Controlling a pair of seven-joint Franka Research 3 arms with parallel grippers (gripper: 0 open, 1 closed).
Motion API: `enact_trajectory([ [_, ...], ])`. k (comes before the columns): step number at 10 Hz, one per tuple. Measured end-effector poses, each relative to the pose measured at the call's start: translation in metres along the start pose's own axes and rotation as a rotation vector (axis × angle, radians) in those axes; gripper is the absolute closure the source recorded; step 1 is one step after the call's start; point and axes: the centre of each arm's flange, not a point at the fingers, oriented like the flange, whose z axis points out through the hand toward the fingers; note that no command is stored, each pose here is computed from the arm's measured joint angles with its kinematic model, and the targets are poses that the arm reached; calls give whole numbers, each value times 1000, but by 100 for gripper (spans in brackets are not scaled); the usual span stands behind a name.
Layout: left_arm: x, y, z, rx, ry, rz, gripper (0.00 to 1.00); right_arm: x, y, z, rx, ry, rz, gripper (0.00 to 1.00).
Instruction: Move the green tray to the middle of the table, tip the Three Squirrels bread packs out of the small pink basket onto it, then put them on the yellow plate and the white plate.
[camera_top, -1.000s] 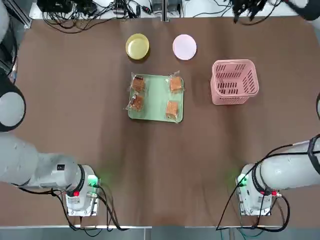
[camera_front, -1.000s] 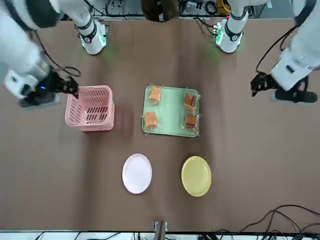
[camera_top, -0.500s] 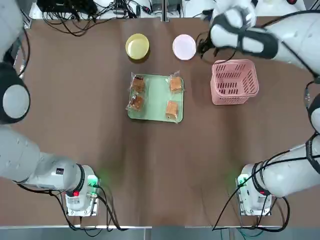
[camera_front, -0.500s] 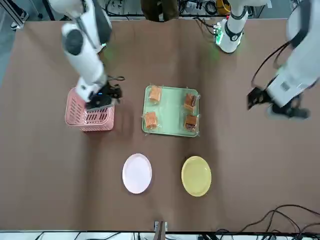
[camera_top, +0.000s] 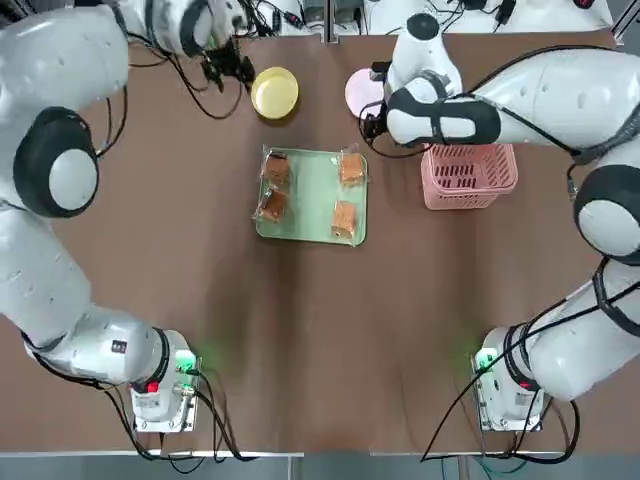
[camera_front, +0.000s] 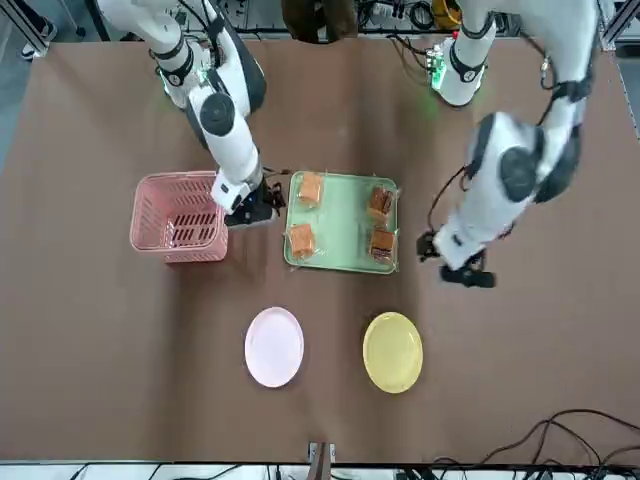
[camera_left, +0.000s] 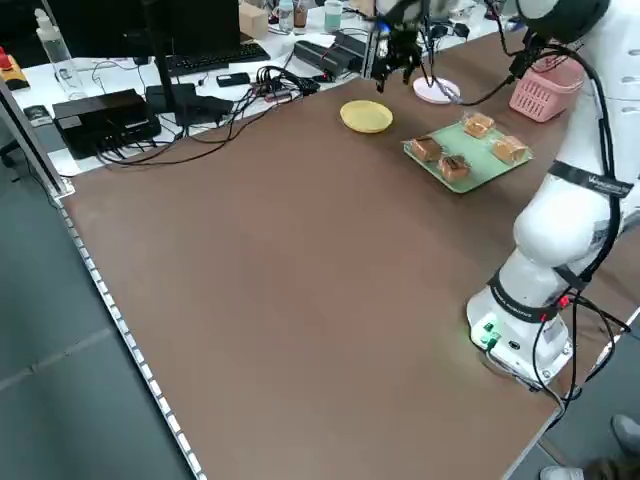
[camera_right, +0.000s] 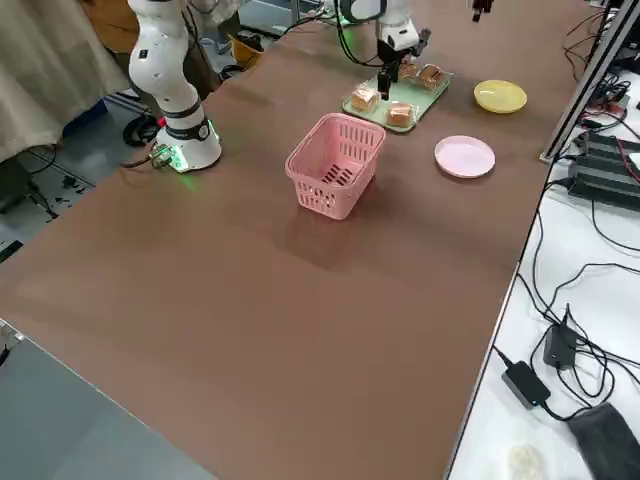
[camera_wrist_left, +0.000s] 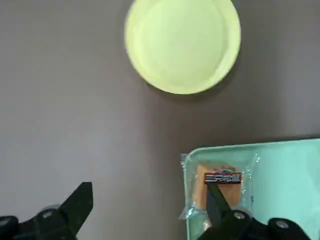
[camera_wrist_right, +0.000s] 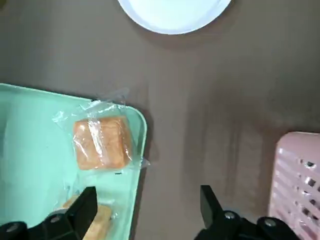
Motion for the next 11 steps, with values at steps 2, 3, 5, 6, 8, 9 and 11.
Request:
enact_trajectory([
  [2,-30,57,48,11,-33,98,0,11,-16,3,13,9,24,7],
  [3,-42,71,66,18,-41,125,0,16,-24,9,16,8,25,7],
  [5,-56,71,95,31,-52,149,0,24,-37,26,18,0,23,7],
  [6,-62,69,108,35,-69,153,0,26,-46,34,18,-5,20,7],
  [8,-66,76,120,25,-55,165,0,24,-60,57,13,-22,14,7],
  [9,-65,81,122,17,-38,171,0,23,-63,67,12,-24,11,6],
  [11,-71,92,129,15,-44,180,0,21,-67,88,15,-20,3,4],
])
